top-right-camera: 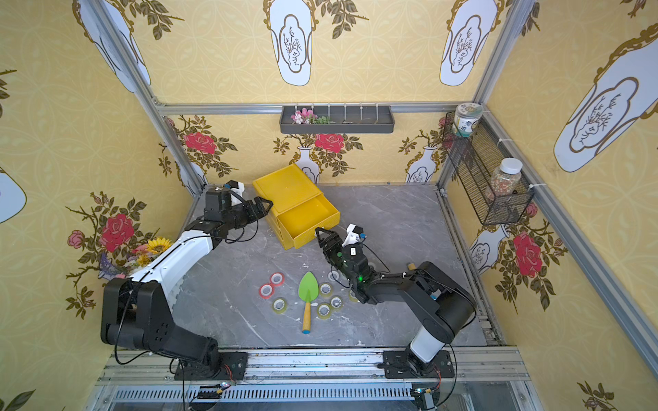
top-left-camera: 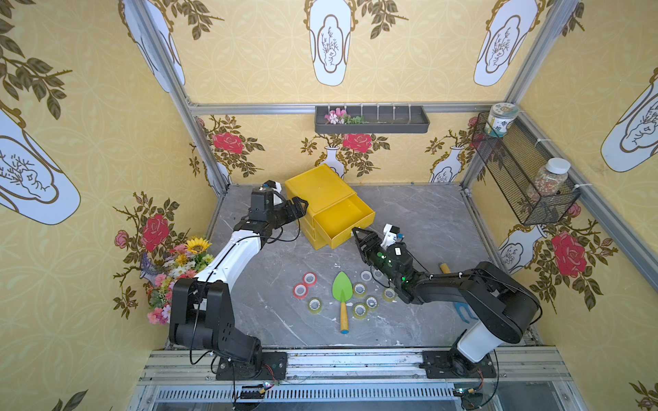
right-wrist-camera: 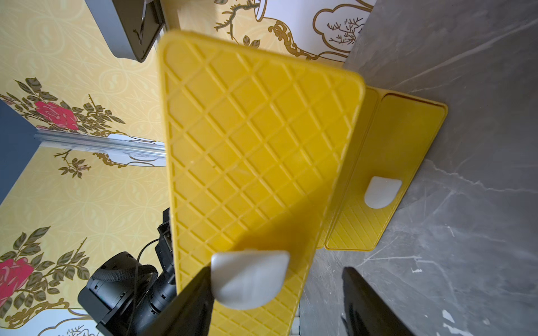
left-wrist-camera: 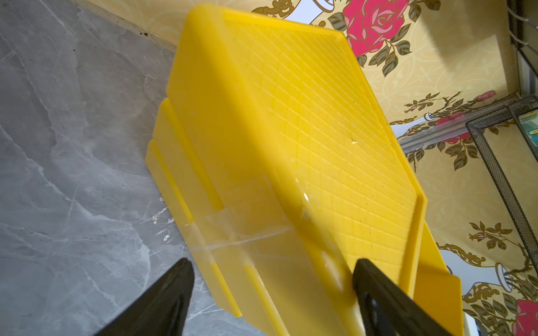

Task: Place the transparent tape into the drawer according to color
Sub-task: Open the drawer in the storage box, then pick up the tape at the center of the board, then place the tape in the drawer, then pick up the tape at the center of the board.

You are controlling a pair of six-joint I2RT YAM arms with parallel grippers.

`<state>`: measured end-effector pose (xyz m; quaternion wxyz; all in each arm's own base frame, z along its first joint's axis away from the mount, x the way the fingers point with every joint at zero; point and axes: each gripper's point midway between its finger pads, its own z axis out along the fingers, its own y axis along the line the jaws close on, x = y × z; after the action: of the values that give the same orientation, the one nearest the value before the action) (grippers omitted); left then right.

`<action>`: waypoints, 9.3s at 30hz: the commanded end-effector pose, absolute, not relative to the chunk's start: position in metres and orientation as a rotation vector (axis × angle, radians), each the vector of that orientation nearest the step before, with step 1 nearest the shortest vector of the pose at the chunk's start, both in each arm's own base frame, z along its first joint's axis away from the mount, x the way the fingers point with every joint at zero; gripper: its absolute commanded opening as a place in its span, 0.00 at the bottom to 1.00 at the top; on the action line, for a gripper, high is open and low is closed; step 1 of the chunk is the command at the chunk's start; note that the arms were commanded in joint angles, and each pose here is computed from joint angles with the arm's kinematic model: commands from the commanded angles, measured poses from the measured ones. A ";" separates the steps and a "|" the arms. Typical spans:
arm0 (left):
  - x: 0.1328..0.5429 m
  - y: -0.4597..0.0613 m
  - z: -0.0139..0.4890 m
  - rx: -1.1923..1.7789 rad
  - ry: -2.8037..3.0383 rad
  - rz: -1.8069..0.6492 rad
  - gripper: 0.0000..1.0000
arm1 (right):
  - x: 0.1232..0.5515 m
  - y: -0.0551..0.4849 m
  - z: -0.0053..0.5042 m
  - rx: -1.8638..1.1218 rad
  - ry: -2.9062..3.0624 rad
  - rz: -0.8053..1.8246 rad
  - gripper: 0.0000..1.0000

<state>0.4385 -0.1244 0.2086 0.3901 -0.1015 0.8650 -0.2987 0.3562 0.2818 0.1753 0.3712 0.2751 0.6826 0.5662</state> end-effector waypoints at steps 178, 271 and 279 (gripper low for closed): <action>0.217 -0.299 0.114 0.317 2.600 -0.633 0.93 | 0.303 0.151 0.186 0.038 2.450 0.347 0.69; 0.266 -0.405 0.005 0.753 2.741 -0.195 0.42 | 0.278 0.066 0.174 0.307 2.405 0.343 0.69; 0.275 -0.422 0.072 0.678 2.669 -0.437 0.42 | 0.277 0.066 0.174 0.309 2.404 0.349 0.69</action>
<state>0.2764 -0.4155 0.0557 0.1796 0.2460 0.9448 -0.1210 0.2764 0.0652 0.1728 0.3366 0.1182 0.9250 0.1305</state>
